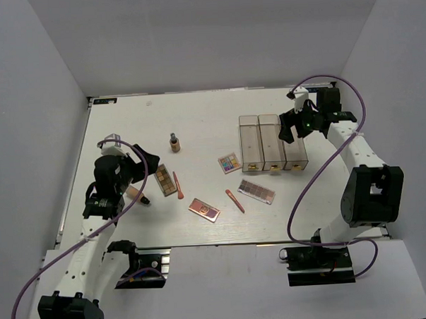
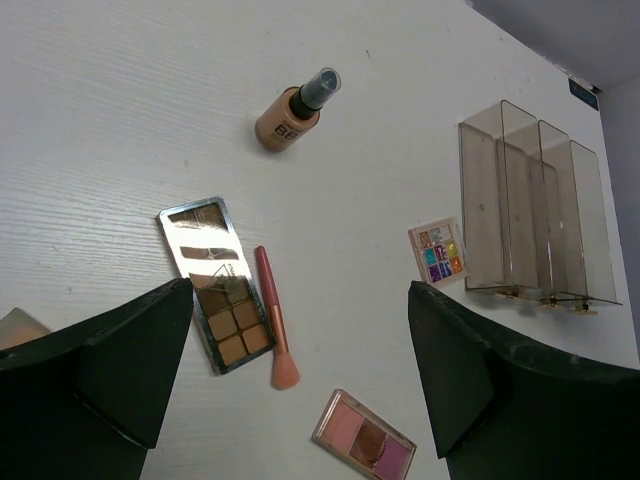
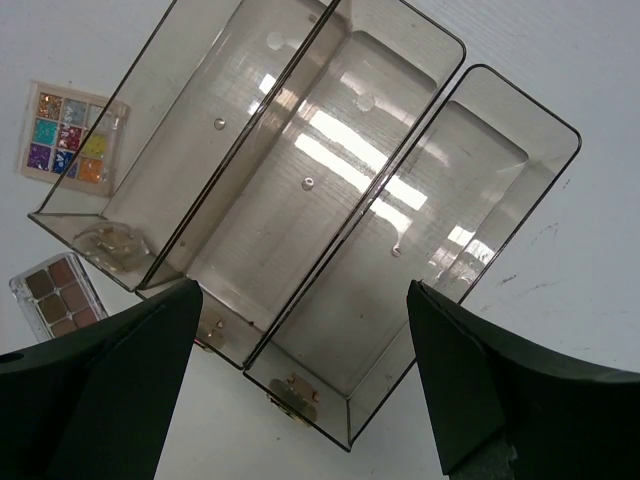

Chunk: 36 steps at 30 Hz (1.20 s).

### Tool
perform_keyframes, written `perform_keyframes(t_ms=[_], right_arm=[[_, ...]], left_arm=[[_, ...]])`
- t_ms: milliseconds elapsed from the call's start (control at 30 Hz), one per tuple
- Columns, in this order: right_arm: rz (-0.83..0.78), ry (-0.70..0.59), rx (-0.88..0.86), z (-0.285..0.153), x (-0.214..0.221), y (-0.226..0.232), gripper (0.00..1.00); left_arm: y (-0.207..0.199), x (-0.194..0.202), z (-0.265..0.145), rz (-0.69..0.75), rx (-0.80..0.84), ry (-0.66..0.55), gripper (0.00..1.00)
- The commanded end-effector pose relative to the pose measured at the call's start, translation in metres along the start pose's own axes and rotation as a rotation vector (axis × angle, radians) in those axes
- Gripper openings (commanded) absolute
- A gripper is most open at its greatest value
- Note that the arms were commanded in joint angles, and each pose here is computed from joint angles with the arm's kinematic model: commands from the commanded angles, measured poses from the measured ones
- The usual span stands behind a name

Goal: Organize the makeup

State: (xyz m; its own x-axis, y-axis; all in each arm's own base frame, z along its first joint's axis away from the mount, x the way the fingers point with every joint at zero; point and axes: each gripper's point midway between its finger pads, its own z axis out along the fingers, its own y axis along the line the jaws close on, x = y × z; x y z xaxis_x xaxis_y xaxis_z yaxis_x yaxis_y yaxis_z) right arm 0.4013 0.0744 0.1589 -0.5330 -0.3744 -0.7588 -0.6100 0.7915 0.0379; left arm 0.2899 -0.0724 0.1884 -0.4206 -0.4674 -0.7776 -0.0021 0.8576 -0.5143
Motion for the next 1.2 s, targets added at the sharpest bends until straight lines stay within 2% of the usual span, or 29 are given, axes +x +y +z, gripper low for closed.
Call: perform_keyframes(t_ms=[0, 400, 533, 633, 667, 733, 767, 867, 933, 1000, 1067, 1100, 1133, 1167], right_arm=[[-0.038, -0.026, -0.005, -0.004, -0.015, -0.002, 0.89], [-0.223, -0.078, -0.144, -0.017, -0.027, 0.025, 0.89], [-0.257, -0.078, -0.165, -0.017, -0.032, 0.031, 0.89], [-0.285, -0.062, -0.175, -0.017, -0.030, 0.035, 0.89], [-0.293, -0.064, -0.190, -0.018, -0.028, 0.040, 0.89], [-0.334, -0.072, -0.224, -0.017, -0.025, 0.047, 0.89], [-0.344, -0.081, -0.269, -0.017, -0.023, 0.059, 0.89], [-0.343, -0.110, -0.340, -0.015, -0.025, 0.076, 0.89], [-0.352, -0.120, -0.386, -0.010, -0.029, 0.088, 0.89], [-0.351, -0.132, -0.407, -0.008, -0.038, 0.096, 0.85], [-0.331, -0.132, -0.431, 0.000, -0.043, 0.104, 0.75], [-0.325, -0.134, -0.437, 0.003, -0.044, 0.107, 0.69], [-0.306, -0.132, -0.441, 0.006, -0.046, 0.111, 0.52], [-0.314, -0.142, -0.444, 0.010, -0.051, 0.117, 0.44]], left_arm=[[-0.004, -0.004, 0.001, 0.016, 0.023, -0.014, 0.98], [-0.002, 0.001, 0.006, 0.002, 0.014, 0.013, 0.98], [0.004, 0.006, 0.007, -0.014, -0.012, 0.031, 0.94], [0.009, 0.011, 0.010, -0.021, -0.040, 0.055, 0.82], [0.010, 0.011, 0.010, -0.024, -0.048, 0.061, 0.70], [0.013, 0.012, 0.013, -0.025, -0.063, 0.070, 0.56], [0.012, 0.012, 0.015, -0.024, -0.060, 0.071, 0.44], [0.010, 0.011, 0.020, -0.015, -0.045, 0.080, 0.34], [0.011, 0.017, 0.025, -0.013, -0.044, 0.111, 0.36], [0.013, 0.023, 0.031, -0.014, -0.048, 0.143, 0.58], [0.010, 0.022, 0.035, -0.009, -0.037, 0.152, 0.79], [0.007, 0.021, 0.038, 0.005, -0.027, 0.153, 0.82], [0.011, 0.025, 0.044, 0.007, -0.045, 0.175, 0.83], [0.013, 0.025, 0.047, 0.010, -0.054, 0.184, 0.84]])
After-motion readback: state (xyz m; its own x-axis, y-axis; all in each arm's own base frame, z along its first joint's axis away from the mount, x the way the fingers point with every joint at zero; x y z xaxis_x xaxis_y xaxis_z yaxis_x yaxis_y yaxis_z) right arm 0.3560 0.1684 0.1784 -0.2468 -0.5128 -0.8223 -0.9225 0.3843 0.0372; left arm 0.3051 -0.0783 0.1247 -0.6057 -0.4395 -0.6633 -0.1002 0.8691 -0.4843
